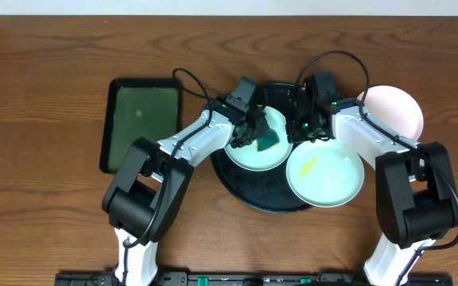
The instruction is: Clean dirty plates on tray and stack at the side
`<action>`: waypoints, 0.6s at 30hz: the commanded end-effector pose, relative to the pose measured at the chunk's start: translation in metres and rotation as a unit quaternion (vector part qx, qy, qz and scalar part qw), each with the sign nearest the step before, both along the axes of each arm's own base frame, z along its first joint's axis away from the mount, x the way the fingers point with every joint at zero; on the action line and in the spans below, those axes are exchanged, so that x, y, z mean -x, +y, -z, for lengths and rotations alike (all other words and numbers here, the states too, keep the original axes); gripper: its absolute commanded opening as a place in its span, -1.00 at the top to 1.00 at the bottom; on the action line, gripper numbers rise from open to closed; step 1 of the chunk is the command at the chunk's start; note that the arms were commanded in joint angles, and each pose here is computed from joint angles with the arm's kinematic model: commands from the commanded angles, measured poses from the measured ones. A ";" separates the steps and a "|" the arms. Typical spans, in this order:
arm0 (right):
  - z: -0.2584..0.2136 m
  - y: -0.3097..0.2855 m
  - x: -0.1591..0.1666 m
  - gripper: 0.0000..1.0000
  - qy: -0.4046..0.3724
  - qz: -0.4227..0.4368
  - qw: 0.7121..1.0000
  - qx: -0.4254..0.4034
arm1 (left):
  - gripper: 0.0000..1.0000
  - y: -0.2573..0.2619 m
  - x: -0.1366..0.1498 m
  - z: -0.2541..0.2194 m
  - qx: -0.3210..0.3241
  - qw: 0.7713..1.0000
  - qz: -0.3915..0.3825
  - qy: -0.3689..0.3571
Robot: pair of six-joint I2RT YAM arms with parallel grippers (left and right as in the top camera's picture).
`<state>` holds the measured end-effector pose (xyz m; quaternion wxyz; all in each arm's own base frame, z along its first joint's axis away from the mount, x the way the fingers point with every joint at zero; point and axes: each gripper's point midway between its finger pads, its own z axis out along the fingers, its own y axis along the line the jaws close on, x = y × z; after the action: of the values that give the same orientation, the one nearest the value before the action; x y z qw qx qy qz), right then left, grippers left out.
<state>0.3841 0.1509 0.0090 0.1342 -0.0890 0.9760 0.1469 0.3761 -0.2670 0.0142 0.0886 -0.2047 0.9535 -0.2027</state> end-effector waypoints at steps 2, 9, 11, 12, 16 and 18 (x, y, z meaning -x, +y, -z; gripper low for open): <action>0.004 -0.010 0.006 0.98 0.006 0.007 1.000 0.024 | 0.85 0.062 0.018 0.046 -0.138 0.989 -0.015 0.044; 0.004 -0.010 0.007 0.98 0.007 0.006 1.000 0.024 | 0.85 0.126 0.020 0.047 -0.224 0.970 -0.063 0.071; 0.004 -0.010 0.007 0.97 0.007 0.006 1.000 0.025 | 0.85 0.133 0.019 0.044 -0.224 0.969 -0.073 0.074; 0.004 -0.010 0.007 0.98 0.006 0.006 1.000 0.025 | 0.85 0.136 0.017 0.040 -0.222 0.969 -0.076 0.071; 0.004 -0.009 0.006 0.98 0.003 -0.001 1.000 0.026 | 0.86 0.142 0.003 0.015 -0.209 0.974 -0.077 0.038; 0.003 -0.009 0.004 0.97 -0.002 -0.002 1.000 0.025 | 0.85 0.143 -0.004 -0.004 -0.198 0.977 -0.082 0.015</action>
<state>0.3828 0.1551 0.0099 0.1323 -0.0922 0.9743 0.1574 0.3724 -0.1890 0.0167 0.0795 -0.2359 0.9637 -0.0961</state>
